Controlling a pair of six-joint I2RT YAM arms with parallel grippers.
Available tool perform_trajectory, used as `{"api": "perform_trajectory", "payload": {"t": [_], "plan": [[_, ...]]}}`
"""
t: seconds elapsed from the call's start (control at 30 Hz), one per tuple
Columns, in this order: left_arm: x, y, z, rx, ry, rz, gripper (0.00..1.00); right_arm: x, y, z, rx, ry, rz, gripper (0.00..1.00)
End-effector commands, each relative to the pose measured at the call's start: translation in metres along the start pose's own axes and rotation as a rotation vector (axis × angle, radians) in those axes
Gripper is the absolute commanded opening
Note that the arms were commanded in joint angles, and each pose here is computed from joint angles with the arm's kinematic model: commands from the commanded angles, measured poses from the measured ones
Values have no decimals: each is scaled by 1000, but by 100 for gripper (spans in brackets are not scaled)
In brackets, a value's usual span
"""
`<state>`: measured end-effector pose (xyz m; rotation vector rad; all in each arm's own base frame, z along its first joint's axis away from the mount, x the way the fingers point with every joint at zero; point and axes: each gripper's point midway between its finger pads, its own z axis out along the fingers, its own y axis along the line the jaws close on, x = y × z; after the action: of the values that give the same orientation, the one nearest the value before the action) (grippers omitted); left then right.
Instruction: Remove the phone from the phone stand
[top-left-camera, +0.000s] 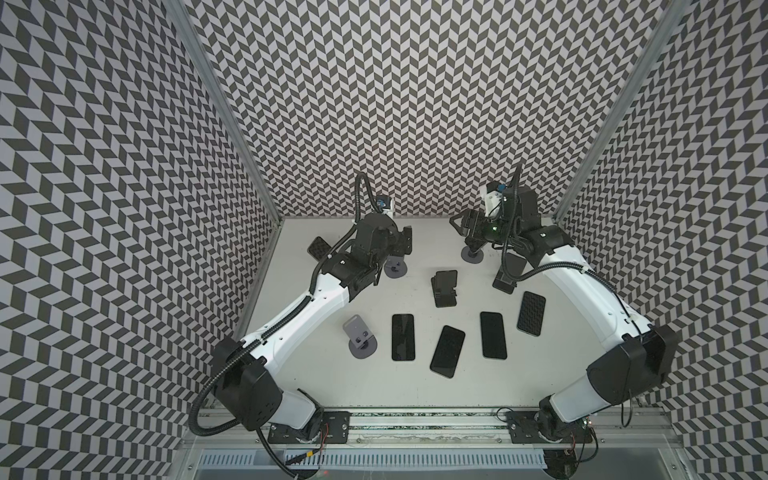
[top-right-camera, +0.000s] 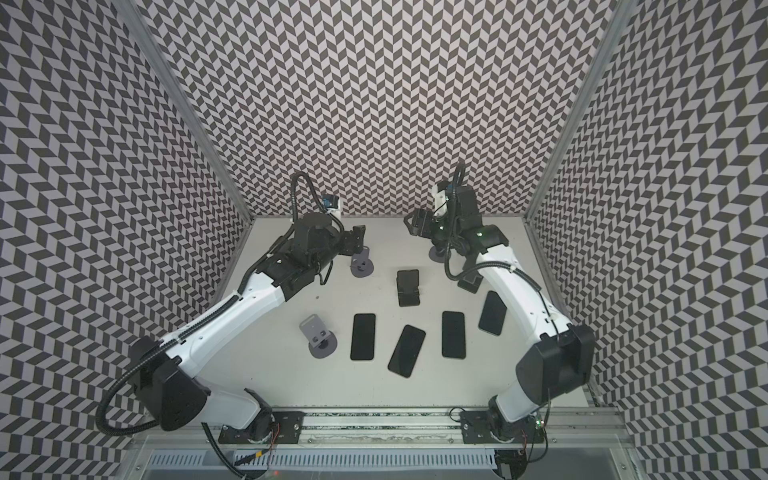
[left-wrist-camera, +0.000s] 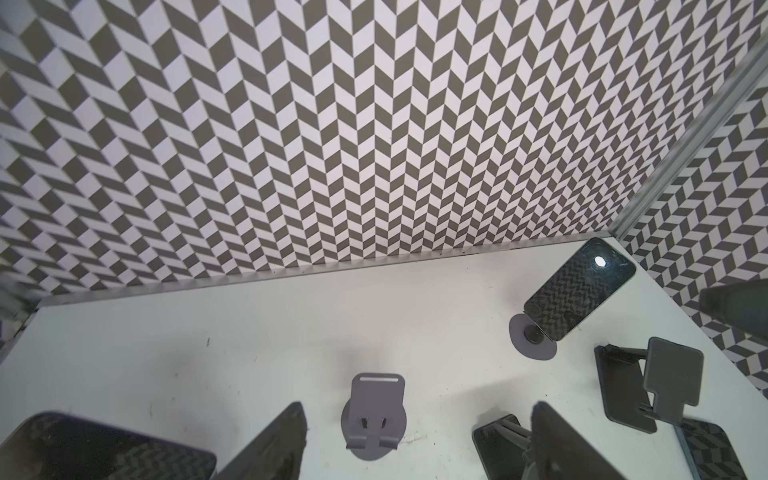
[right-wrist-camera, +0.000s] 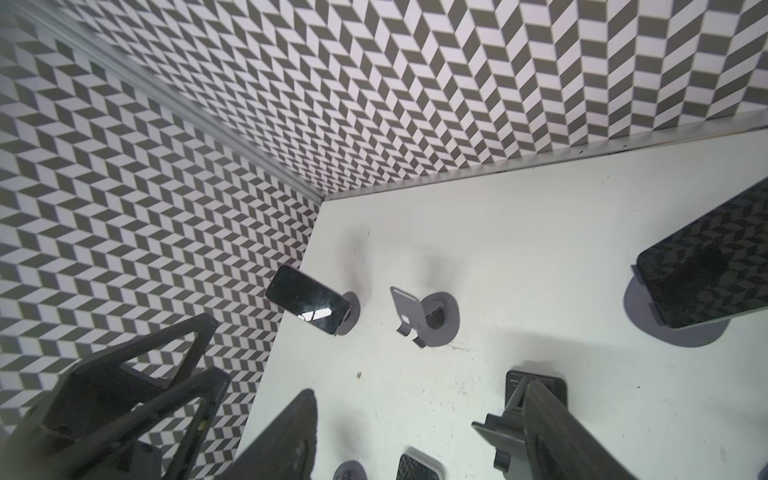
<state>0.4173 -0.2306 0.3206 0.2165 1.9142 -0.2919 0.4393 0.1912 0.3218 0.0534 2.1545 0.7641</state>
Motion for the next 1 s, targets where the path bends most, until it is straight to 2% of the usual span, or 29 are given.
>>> {"api": "perform_trajectory", "payload": {"t": [0.0, 0.23, 0.33, 0.57, 0.73, 0.83, 0.97], "plan": [[-22, -24, 10, 138, -69, 136, 86, -46, -24, -6, 113, -171, 21, 77], [-9, -61, 21, 377, -169, 384, 88, -64, -79, 2, 325, -280, 134, 80], [-13, -78, 32, 469, -230, 445, 89, -73, -93, 3, 373, -311, 149, 81], [-16, -111, 81, 609, -272, 407, 90, -82, -134, 6, 492, -318, 169, 85], [-9, -144, 107, 742, -288, 388, 95, -85, -145, 2, 456, -320, 168, 85], [3, -163, 128, 781, -277, 400, 98, -81, -163, 0, 455, -284, 212, 85], [18, -185, 147, 839, -273, 399, 100, -70, -175, 4, 381, -227, 264, 83]]}}
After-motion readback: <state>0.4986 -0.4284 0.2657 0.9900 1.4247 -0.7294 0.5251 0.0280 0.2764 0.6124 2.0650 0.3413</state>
